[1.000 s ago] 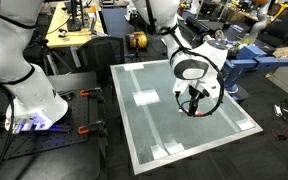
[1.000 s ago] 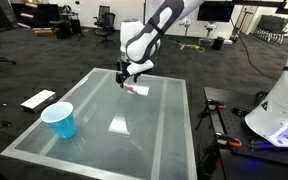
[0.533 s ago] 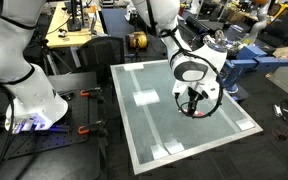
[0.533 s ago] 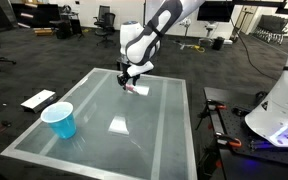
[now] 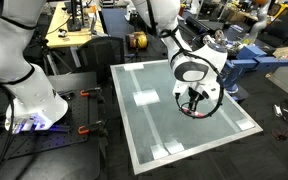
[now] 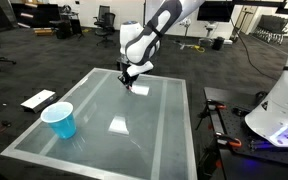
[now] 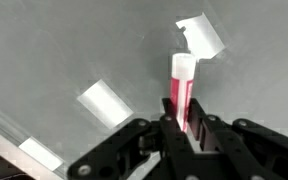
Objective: Put the red marker in the light blue cup
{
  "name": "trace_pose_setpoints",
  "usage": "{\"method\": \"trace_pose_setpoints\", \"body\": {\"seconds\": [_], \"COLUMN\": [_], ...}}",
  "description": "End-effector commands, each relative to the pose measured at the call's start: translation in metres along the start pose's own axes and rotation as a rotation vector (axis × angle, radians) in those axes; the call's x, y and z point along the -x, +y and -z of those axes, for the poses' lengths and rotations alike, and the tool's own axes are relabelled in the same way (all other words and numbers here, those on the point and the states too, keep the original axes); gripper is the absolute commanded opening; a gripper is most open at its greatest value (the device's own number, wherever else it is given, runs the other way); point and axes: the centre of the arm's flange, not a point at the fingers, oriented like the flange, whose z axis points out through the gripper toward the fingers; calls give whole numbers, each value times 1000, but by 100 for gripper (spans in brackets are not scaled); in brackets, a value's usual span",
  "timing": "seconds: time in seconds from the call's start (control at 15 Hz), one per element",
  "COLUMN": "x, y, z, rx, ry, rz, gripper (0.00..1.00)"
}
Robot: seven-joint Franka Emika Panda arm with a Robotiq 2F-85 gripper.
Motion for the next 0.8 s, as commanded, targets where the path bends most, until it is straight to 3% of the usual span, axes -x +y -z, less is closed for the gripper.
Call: {"method": "trace_pose_setpoints", "body": {"seconds": [0.0, 0.73], "x": [-8, -21], "y": [-5, -49], "z": [11, 97], "rx": [-6, 3], "ry": [-12, 106], "rz": [31, 173], "gripper": [5, 5]}}
